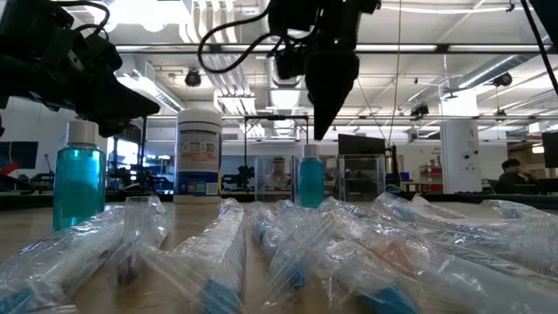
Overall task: Pick & Place toothbrushing station
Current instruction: Put the blue mouthwash into the transparent organizer
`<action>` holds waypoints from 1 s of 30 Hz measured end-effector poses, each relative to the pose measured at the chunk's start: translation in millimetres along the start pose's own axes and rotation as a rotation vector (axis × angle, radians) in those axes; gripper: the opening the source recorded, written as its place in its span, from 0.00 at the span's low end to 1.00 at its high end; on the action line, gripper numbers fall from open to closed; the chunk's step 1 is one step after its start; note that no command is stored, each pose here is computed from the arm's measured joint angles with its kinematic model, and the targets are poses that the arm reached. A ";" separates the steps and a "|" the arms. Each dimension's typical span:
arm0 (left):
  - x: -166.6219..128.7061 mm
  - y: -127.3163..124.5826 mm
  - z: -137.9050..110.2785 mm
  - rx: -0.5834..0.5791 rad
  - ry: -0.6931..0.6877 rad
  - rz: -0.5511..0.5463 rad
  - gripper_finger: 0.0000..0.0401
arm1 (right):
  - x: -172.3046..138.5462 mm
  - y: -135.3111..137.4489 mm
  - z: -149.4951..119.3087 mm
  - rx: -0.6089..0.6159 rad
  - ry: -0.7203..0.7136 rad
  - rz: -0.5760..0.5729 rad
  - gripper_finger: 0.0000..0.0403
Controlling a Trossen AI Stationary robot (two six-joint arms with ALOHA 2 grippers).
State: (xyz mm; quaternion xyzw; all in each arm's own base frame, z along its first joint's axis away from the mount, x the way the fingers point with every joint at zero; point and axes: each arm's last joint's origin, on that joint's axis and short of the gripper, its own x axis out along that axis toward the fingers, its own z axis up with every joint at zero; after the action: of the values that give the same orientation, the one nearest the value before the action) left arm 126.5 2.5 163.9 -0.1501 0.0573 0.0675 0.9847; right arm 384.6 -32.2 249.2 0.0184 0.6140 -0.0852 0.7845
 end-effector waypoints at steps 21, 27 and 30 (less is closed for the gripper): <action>0.1 0.0 -0.2 0.001 0.002 0.000 0.04 | -191.2 -11.6 -145.2 -0.187 -0.991 0.180 0.32; 0.1 0.0 -0.2 0.005 0.002 0.003 0.05 | -166.7 -16.7 -207.2 -0.125 -1.216 0.187 0.17; 0.1 0.1 -0.1 0.007 0.000 0.005 0.04 | -148.7 -16.9 -229.3 -0.080 -1.294 0.223 0.07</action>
State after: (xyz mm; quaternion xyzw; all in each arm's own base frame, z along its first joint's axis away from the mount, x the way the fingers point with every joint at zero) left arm 126.6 2.6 163.7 -0.1464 0.0579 0.0699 0.9851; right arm 127.4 -1.7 337.9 -0.0021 0.0154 0.0256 0.9996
